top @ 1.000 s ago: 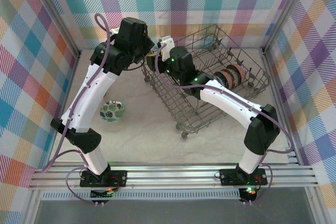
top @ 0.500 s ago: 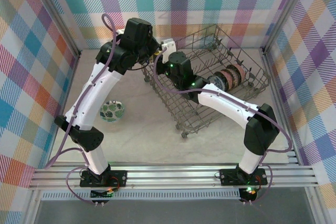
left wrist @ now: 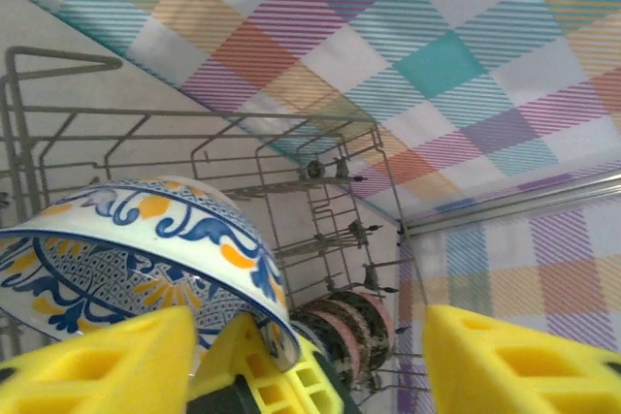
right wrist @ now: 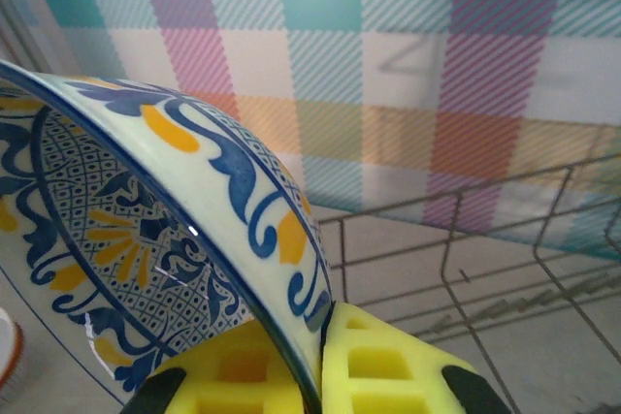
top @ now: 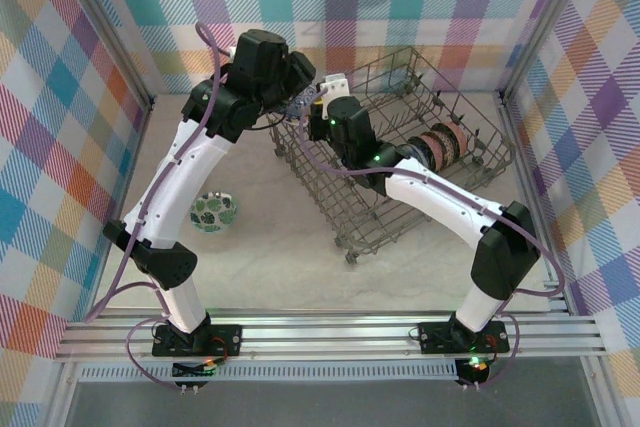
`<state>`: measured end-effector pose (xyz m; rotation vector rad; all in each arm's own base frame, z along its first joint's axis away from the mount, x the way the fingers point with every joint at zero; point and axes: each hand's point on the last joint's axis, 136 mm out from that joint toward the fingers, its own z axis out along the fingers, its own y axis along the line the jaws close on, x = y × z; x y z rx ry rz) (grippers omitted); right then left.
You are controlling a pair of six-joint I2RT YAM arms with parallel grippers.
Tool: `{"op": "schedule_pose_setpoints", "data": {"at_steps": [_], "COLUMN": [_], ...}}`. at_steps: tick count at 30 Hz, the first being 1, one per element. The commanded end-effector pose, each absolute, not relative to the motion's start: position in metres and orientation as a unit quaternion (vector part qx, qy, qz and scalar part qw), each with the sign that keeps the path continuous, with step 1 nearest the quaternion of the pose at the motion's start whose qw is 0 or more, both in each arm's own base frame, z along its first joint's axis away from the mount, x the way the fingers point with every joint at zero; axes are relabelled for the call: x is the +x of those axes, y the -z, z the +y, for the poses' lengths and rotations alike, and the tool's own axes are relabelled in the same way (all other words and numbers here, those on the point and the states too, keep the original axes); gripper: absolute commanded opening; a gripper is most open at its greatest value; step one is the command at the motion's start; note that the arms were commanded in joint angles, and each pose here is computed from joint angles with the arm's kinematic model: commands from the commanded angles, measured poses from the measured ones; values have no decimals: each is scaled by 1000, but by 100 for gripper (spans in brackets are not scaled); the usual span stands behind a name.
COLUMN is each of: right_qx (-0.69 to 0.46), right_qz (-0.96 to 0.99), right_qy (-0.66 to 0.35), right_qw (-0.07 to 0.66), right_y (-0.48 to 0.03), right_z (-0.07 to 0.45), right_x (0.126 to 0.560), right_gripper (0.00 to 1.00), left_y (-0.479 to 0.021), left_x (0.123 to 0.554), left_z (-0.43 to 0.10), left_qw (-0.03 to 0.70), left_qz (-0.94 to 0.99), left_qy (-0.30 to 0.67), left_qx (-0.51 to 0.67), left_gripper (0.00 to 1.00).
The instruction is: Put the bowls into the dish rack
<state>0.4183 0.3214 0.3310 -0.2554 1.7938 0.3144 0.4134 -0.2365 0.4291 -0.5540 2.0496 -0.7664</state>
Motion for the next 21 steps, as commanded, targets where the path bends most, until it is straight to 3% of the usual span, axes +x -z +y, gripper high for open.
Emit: {"op": "schedule_pose_setpoints", "data": {"at_steps": [1,6,12,21], "right_qx": [-73,-46,-14,14], "right_qz": [760,767,769,804], "right_qy": [-131,-93,-42,167], "right_qw": [632,634,638,571], "right_y": [-364,-367,-387,-374], "right_z": [304,288,262,187], "right_x": [421,432,445,434], "right_gripper": [3,2,2,1], "left_y": [-449,-450,-449,-400], "left_x": [424,445,465,485], "left_z": [-242,-247,-212,-182], "left_qw": [454,439,453,426], "left_qz": [812,813,815,847], "left_qy": [321,358,343,315], "left_qx": [-178,-138,-115,-31], "left_gripper": [75,81,84,87]}}
